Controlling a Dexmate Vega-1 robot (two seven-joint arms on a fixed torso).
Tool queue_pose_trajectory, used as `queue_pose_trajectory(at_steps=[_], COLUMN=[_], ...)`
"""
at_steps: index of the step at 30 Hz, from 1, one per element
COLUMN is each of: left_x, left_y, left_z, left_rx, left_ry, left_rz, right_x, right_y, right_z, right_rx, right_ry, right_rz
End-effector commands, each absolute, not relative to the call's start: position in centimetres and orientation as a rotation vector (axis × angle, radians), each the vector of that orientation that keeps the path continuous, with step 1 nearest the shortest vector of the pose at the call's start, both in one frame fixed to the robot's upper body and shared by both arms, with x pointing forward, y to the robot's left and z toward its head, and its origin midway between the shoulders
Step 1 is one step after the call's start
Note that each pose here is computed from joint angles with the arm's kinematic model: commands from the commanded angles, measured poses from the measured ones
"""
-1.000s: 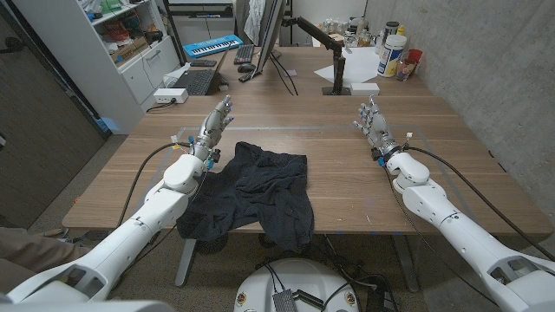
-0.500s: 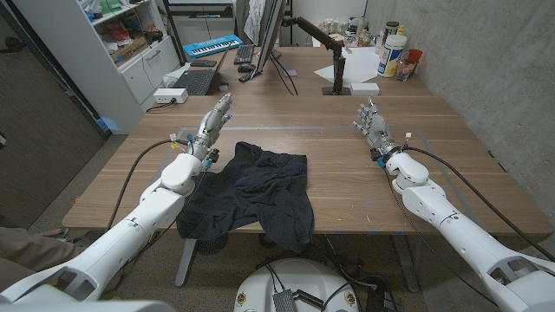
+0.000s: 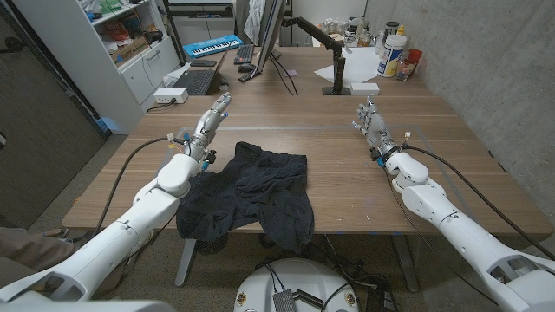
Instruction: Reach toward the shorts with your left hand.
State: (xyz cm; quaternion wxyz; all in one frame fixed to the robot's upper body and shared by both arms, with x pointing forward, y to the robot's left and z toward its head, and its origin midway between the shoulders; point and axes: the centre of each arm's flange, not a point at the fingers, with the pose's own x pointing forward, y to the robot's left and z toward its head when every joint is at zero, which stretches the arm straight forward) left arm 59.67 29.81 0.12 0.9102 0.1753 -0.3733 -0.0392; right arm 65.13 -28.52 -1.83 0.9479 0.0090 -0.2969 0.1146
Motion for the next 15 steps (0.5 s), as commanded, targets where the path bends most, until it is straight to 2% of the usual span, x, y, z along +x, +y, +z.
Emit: queue_pose_trajectory(at_steps=[1, 15], left_x=[58.4, 57.3], left_y=[30.1, 29.3], left_z=[0.6, 1.2], left_rx=[0.474, 0.592], left_ry=[-0.810, -0.870], left_rz=[-0.031, -0.021], right_x=[65.2, 65.4], right_y=[-28.6, -28.6], right_z=[-1.7, -1.7], right_rx=[0.011, 0.017], right_ry=[-0.600, -0.597], right_rz=[0.237, 0.235])
